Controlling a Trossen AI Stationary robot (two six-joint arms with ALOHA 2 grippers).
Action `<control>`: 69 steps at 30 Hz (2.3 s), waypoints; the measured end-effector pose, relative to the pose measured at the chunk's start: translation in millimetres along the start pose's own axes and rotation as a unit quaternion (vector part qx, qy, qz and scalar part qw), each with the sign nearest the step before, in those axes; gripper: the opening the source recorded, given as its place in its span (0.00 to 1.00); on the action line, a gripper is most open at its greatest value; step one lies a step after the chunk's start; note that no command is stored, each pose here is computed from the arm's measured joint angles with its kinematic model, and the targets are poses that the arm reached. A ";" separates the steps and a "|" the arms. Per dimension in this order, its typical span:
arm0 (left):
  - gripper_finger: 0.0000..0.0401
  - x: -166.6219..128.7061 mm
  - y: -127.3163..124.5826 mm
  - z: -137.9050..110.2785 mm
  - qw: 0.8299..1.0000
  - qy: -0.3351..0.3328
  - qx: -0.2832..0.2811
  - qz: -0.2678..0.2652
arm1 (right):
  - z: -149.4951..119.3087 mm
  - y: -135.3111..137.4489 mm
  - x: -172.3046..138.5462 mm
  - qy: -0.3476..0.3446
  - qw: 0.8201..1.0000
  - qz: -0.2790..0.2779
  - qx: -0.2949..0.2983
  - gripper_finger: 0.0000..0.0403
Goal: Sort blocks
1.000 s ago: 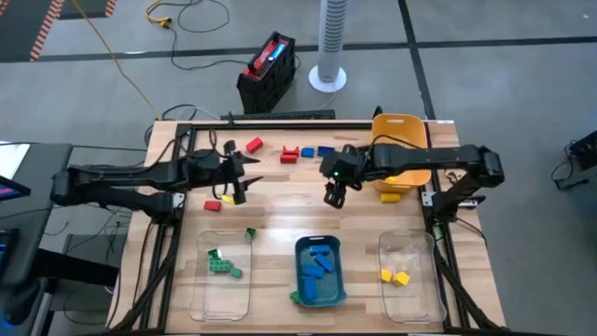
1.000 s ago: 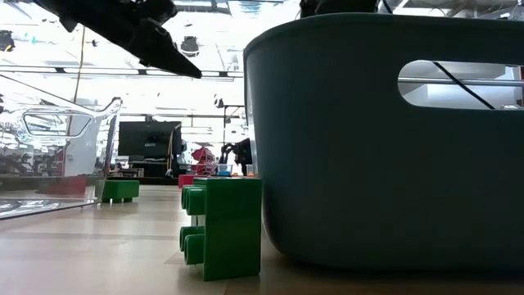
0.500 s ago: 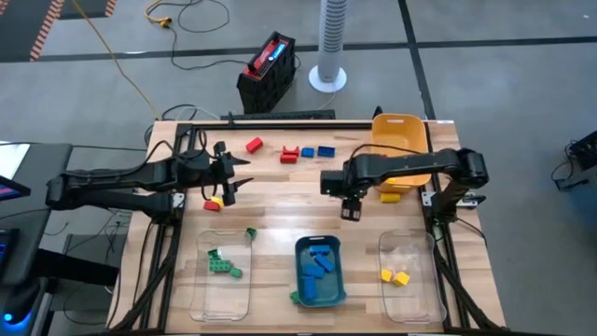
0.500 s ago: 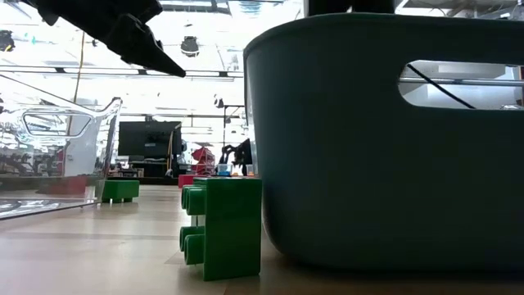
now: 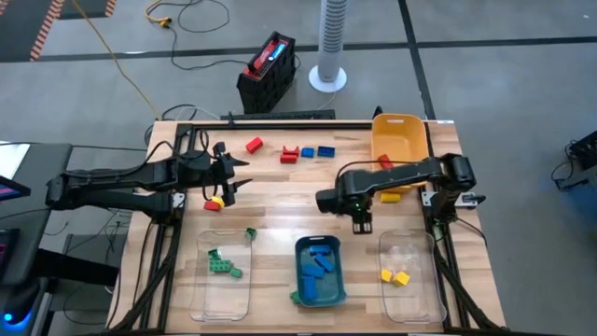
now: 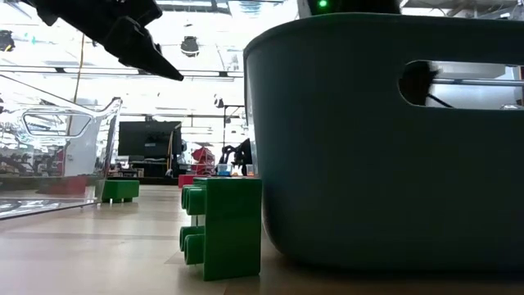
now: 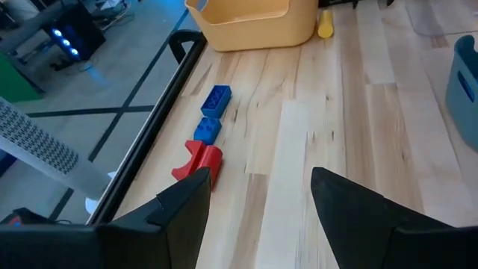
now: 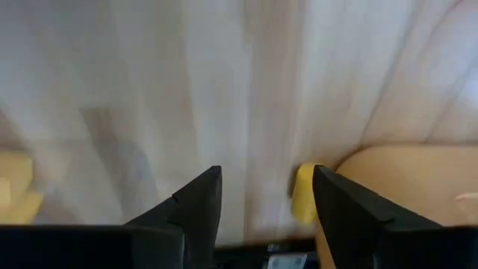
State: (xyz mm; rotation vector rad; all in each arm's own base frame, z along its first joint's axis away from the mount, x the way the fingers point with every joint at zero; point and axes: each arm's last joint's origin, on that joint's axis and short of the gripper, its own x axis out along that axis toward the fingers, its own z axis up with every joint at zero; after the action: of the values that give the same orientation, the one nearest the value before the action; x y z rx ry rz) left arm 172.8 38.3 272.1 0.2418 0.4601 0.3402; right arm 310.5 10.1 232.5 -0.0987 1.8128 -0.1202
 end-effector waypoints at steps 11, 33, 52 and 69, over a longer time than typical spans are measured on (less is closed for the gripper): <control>0.56 -0.1 1.0 3.8 1.000 -0.019 0.008 0.005 | 42.0 -101.9 12.1 -0.240 0.960 -0.012 0.146 0.57; 0.56 -0.2 1.3 4.3 1.000 -0.020 0.016 0.007 | 45.9 -204.2 65.4 -0.321 0.927 -0.019 0.194 0.65; 0.56 -0.1 1.2 3.2 1.000 -0.015 0.023 0.006 | 57.4 -212.2 101.2 -0.245 0.951 0.019 0.189 0.66; 0.56 -0.1 0.8 1.9 1.000 -0.008 0.021 0.004 | 60.9 -183.7 94.5 -0.199 0.970 0.009 0.140 0.26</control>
State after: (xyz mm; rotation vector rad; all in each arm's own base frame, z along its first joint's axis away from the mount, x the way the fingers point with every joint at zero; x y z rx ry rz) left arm 173.4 38.7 274.0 0.2872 0.4506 0.3357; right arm 347.3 -186.2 151.8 0.0906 1.3795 -0.3196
